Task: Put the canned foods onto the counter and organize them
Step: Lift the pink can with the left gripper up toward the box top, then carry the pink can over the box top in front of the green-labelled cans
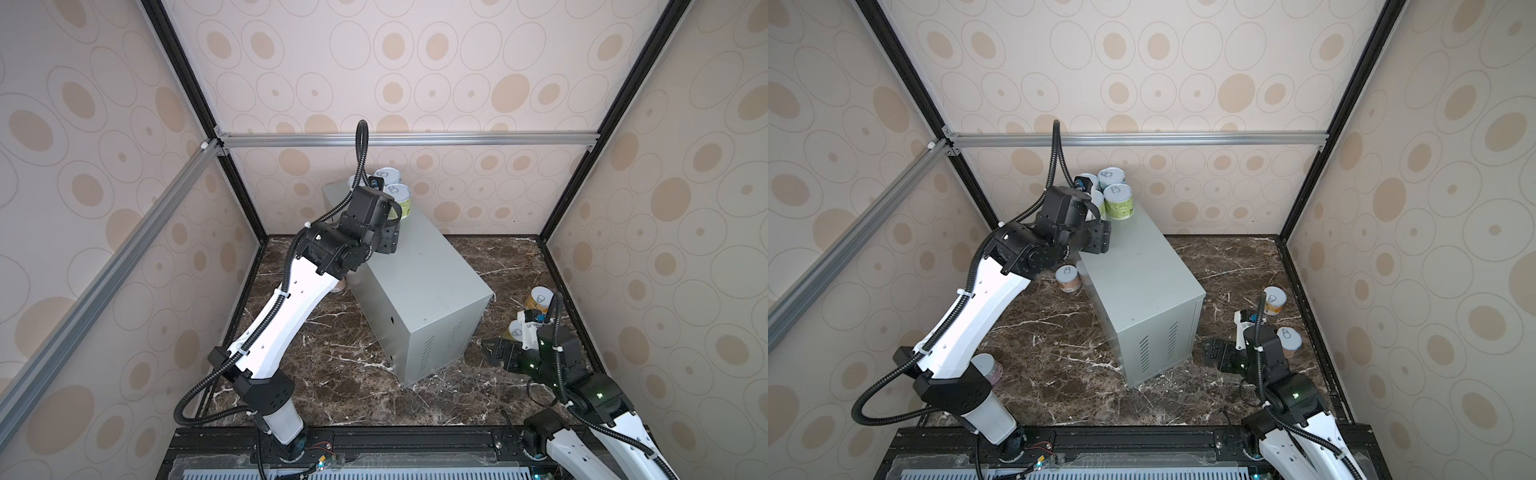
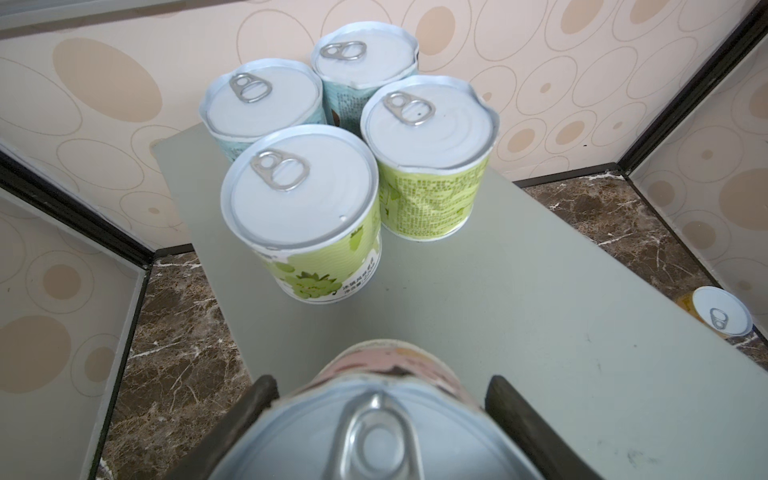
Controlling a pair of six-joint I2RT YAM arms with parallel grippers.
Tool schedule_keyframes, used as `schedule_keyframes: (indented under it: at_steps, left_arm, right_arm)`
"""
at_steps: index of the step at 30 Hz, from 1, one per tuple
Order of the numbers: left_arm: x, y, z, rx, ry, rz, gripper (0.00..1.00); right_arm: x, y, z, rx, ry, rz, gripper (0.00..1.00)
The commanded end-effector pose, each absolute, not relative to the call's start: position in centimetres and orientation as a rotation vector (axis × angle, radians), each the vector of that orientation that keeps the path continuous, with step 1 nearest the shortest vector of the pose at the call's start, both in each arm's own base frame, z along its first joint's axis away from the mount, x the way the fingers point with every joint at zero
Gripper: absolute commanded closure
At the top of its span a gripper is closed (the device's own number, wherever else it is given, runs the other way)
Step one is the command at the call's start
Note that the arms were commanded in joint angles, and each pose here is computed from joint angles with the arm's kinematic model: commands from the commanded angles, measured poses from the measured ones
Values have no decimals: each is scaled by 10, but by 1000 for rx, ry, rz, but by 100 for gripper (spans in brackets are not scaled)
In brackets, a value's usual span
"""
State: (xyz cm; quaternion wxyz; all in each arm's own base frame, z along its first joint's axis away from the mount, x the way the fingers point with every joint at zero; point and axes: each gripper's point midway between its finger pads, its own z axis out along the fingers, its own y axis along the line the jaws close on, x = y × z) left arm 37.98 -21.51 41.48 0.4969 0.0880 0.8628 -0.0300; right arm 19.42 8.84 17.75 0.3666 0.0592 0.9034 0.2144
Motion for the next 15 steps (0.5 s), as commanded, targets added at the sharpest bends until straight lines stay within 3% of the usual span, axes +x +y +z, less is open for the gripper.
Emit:
schedule_keyframes:
  at_steps: [1,7,15]
  left_arm:
    - [378,-213,441,207,2024,-68,41]
    - [387,-220,426,216,2056,-58,35]
    - [392,-226,421,220,2069,-73,20]
  right_arm:
    - [193,88,184,147,2313,548,1]
    - [195,89,183,139,2315,550,2]
    - [193,88,187,127,2310,545,1]
